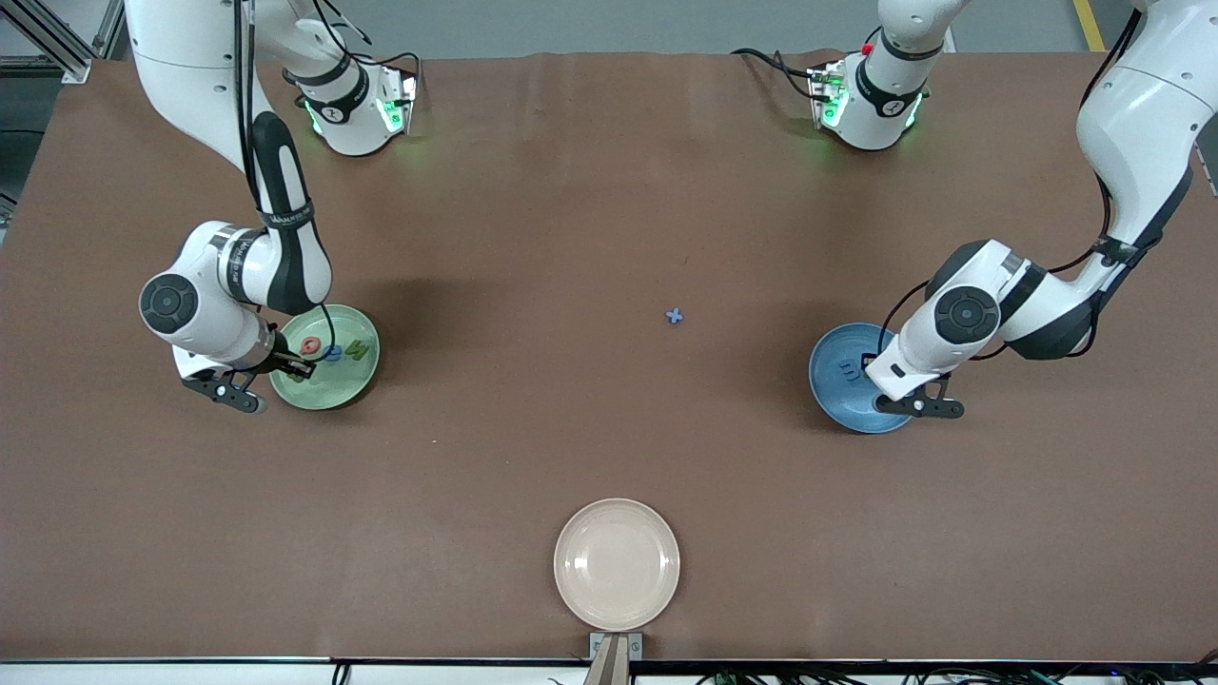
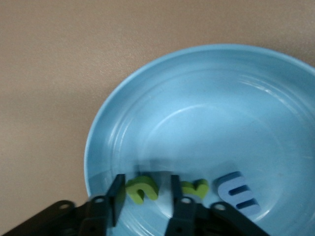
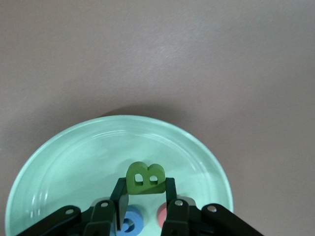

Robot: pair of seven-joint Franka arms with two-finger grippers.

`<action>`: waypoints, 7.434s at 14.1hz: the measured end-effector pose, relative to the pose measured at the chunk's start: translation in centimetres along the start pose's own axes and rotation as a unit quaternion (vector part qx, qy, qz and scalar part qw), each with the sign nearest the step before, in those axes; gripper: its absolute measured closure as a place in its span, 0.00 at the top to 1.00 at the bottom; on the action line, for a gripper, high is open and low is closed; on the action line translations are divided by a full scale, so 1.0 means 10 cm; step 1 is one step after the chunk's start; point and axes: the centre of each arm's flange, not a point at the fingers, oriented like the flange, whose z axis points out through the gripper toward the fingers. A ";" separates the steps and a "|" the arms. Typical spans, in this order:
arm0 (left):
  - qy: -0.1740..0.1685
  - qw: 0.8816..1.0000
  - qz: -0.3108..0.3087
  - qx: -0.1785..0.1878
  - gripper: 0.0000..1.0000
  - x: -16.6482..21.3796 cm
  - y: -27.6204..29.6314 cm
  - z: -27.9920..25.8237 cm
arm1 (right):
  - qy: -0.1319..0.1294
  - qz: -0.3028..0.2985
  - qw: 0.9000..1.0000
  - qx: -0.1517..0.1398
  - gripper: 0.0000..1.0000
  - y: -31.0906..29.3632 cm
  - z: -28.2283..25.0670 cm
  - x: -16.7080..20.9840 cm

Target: Sort upper and lower case letters into plates

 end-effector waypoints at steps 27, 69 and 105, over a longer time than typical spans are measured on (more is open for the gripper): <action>-0.034 0.910 -0.400 -0.102 1.00 -0.98 3.47 -0.41 | 0.000 -0.128 0.992 0.016 1.00 0.63 -2.90 1.19; 0.033 0.921 -0.380 -0.074 0.27 -0.46 2.81 -0.80 | 0.014 -0.200 0.978 0.051 1.00 0.73 -3.98 0.14; 0.045 0.970 -0.236 -0.024 1.00 0.48 0.25 -0.40 | 0.009 -0.192 0.980 0.050 1.00 0.92 -4.65 -0.53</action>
